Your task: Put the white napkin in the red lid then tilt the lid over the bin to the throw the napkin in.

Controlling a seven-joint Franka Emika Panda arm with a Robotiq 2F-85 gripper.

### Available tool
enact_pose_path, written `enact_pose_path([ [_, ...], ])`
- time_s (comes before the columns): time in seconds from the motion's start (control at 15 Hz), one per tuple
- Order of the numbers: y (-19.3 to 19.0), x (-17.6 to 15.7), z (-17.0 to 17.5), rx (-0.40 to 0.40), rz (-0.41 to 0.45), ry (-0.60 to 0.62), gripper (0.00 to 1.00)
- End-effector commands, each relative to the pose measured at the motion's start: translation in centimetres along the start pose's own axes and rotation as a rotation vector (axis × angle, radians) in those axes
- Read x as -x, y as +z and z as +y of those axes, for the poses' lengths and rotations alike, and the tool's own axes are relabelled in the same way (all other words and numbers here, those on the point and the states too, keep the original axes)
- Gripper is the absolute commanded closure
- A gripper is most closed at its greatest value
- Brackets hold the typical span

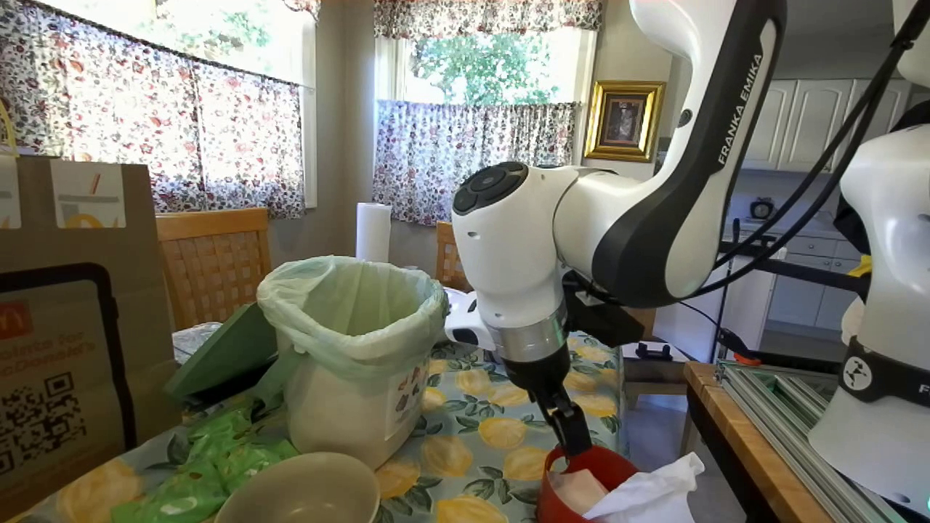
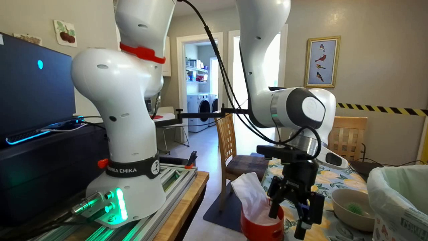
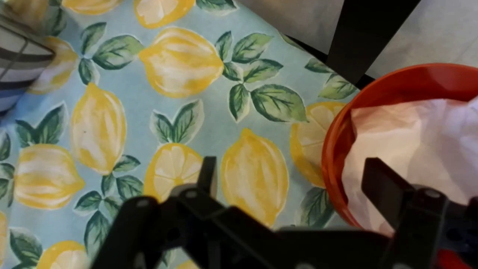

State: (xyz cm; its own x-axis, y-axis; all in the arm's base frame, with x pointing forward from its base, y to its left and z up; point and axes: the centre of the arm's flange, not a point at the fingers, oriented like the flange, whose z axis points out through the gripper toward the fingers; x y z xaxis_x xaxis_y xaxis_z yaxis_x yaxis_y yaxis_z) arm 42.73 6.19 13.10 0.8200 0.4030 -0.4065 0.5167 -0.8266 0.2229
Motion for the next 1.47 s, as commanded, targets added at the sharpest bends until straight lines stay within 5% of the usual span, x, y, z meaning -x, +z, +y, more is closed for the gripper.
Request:
enact_pose_path([
  [0.0,1.5,-0.5,-0.7,0.055,0.039,-0.045,0.25],
  [0.13,2.2,-1.0,-0.7,0.073,0.059,-0.053,0.34],
  [0.67,3.2,-1.1,-0.6,0.115,0.071,-0.002,0.98],
  [1.4,-3.1,7.1,2.0,0.211,0.197,0.301,0.99],
])
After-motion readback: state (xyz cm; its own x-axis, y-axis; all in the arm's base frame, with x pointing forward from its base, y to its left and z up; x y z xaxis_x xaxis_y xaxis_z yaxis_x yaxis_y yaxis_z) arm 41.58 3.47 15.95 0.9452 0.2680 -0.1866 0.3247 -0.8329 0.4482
